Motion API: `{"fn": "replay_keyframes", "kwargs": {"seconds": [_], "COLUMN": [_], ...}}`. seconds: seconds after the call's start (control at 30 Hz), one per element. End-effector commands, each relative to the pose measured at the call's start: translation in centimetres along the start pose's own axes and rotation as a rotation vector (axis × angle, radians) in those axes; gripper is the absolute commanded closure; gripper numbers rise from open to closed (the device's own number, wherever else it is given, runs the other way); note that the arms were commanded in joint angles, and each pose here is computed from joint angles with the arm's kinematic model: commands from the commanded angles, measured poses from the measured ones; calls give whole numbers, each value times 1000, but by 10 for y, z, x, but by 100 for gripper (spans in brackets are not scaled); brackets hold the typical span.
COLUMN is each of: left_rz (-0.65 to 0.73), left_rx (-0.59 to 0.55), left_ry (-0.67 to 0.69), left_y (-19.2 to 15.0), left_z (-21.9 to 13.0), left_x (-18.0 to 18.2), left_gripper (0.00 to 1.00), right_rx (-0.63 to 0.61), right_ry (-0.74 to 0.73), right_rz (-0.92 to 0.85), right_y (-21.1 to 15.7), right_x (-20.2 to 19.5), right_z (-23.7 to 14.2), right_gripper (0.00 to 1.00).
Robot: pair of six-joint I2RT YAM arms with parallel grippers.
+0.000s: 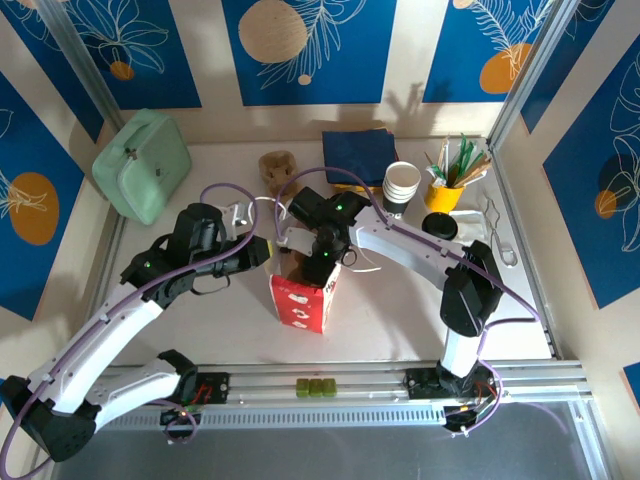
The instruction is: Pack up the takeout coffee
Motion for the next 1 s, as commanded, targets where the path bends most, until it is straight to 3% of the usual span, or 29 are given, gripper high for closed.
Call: {"fn": "replay_keyframes", "kwargs": {"seconds": [0.0,0.63,0.97], "left_rz": [4,9,-3], "left_rx": [-3,1,-1], "left_ry": [-35,-37,-30], "left_y": [1,4,2], "left_z": [-2,1,0], "left_x": [-8,-11,-8], "left_gripper": [94,93,94], "right_rx": [28,44,27], "right_ry": [48,46,20], "right_rz": [13,4,3], "right_y": [-5,-1,1], "right_x": [5,2,1], "right_z": [13,18,8], "right_gripper": [53,49,35]}}
Point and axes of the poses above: each hand's point on the last joint's axis, 136 mm out from that joint toward the fingers, its own z axis out along the fingers, its own x axis along the line the jaws close on, y = z × x, the point moved 2 cm from there along -z, back along the fingers, and after that the axes turned 6 degrees about -z, right-handed, at the moved point
